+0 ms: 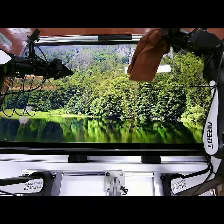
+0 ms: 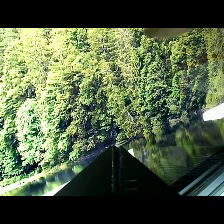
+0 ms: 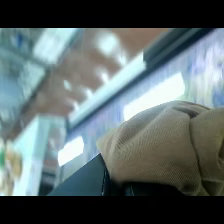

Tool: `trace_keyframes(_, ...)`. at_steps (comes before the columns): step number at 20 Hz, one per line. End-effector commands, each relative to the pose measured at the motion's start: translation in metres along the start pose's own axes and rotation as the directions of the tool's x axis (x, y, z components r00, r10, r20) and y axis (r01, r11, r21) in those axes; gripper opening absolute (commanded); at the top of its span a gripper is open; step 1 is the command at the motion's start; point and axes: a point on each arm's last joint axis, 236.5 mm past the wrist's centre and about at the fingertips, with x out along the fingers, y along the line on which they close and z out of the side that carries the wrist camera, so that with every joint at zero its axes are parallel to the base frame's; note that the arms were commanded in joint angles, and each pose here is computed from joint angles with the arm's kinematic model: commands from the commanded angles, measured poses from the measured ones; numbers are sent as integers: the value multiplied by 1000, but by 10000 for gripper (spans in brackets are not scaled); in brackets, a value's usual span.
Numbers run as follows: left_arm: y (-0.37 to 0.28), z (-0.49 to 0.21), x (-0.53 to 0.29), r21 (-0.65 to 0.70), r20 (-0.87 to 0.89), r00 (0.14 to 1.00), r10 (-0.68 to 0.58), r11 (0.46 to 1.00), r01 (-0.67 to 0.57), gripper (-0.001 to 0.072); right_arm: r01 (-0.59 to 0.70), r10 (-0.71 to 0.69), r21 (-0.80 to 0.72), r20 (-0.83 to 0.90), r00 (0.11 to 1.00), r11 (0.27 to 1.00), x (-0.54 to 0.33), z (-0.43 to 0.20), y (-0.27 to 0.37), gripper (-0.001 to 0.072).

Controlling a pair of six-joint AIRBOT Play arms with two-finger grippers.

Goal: Fold the shirts.

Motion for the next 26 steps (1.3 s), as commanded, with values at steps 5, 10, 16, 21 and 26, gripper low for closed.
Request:
trace_keyframes(5,-3,-10,0,1,-44,999,-12,1000,12,33,204,-155,-99,368,917,974,-25,132,-103,69)
trace_keyframes(10,-11,-21,4,10,-84,996,-27,1000,28,33,451,-416,-132,226,881,883,-53,129,-240,70)
trace_keyframes(16,-14,-23,6,15,-95,995,-32,999,34,33,574,-600,-176,-209,772,800,-81,29,-312,70)
trace_keyframes(21,-14,-23,6,15,-94,995,-32,999,34,33,647,-681,-231,-369,632,726,-136,2,-289,70)
trace_keyframes(26,-14,-23,6,15,-94,995,-33,999,34,33,708,-742,-322,-522,421,628,-206,-30,-264,70)
